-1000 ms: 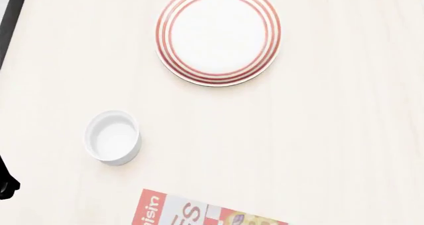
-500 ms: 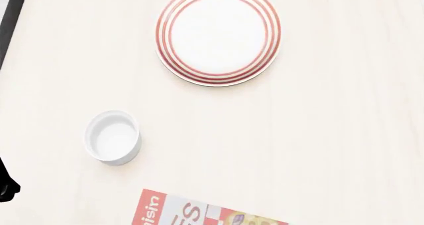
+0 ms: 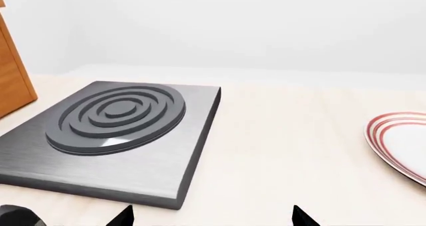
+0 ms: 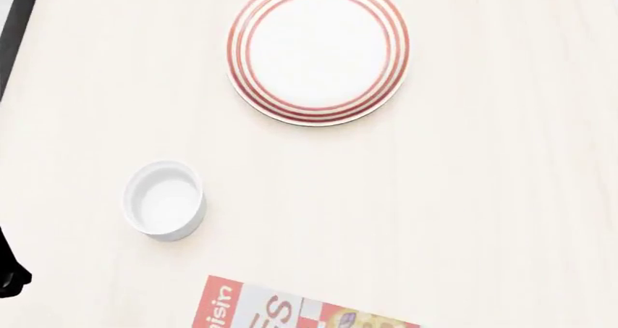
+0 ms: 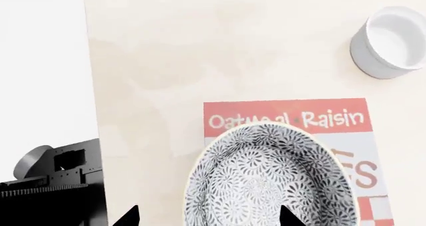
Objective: Pick the akita bowl on the cookies box and place it on the plate.
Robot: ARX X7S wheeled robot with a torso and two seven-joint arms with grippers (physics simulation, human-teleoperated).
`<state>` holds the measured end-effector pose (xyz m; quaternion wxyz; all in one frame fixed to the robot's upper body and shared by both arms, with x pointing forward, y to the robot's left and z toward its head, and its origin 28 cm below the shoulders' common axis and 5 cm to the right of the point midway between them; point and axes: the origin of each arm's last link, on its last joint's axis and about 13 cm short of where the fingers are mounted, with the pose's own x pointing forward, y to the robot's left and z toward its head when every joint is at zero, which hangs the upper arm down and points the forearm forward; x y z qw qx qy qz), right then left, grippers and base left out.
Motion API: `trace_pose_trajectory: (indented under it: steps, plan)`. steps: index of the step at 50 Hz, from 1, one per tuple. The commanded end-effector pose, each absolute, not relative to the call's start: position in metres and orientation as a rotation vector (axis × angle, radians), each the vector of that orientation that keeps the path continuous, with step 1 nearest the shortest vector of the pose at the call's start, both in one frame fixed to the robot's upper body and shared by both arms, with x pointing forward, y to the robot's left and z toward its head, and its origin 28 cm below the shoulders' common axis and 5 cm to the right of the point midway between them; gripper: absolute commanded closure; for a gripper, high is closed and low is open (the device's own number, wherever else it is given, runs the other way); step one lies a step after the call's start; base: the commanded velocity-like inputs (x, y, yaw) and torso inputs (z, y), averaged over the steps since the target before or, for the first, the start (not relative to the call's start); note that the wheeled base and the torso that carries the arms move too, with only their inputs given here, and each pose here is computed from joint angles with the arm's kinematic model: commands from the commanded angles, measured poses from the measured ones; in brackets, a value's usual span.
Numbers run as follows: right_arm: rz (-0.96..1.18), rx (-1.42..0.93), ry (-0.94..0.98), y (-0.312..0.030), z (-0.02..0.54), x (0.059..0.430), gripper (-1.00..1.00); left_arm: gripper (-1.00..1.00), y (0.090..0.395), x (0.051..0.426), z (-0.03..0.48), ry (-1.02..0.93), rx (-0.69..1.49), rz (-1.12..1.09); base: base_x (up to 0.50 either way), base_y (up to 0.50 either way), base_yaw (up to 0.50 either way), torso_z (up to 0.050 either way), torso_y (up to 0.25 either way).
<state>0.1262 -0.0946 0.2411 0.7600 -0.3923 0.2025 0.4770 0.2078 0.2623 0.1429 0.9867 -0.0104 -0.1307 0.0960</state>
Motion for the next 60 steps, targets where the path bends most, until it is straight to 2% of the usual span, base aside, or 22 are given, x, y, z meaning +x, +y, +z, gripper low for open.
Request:
trace_pose_trajectory:
  steps: [1, 41, 42, 60]
  plan:
    - [1.043, -0.933, 0.493, -0.0887, 0.2413, 0.1328, -1.00, -1.00, 0.2635, 0.2077, 0.1420, -0.260, -0.023, 0.194, 0.00, 0.00, 0.00, 0.000, 0.000]
    - [1.110, -1.066, 0.566, -0.0808, 0.2325, 0.1351, -1.00, -1.00, 0.2664, 0.2069, 0.1383, -0.253, -0.029, 0.202, 0.00, 0.00, 0.00, 0.000, 0.000]
    - [1.109, -1.070, 0.561, -0.0811, 0.2325, 0.1349, 1.00, -1.00, 0.2664, 0.2068, 0.1386, -0.253, -0.029, 0.202, 0.00, 0.00, 0.00, 0.000, 0.000]
    - [1.086, -1.127, 0.539, -0.0834, 0.2355, 0.1320, 1.00, -1.00, 0.2652, 0.2070, 0.1371, -0.250, -0.031, 0.194, 0.00, 0.00, 0.00, 0.000, 0.000]
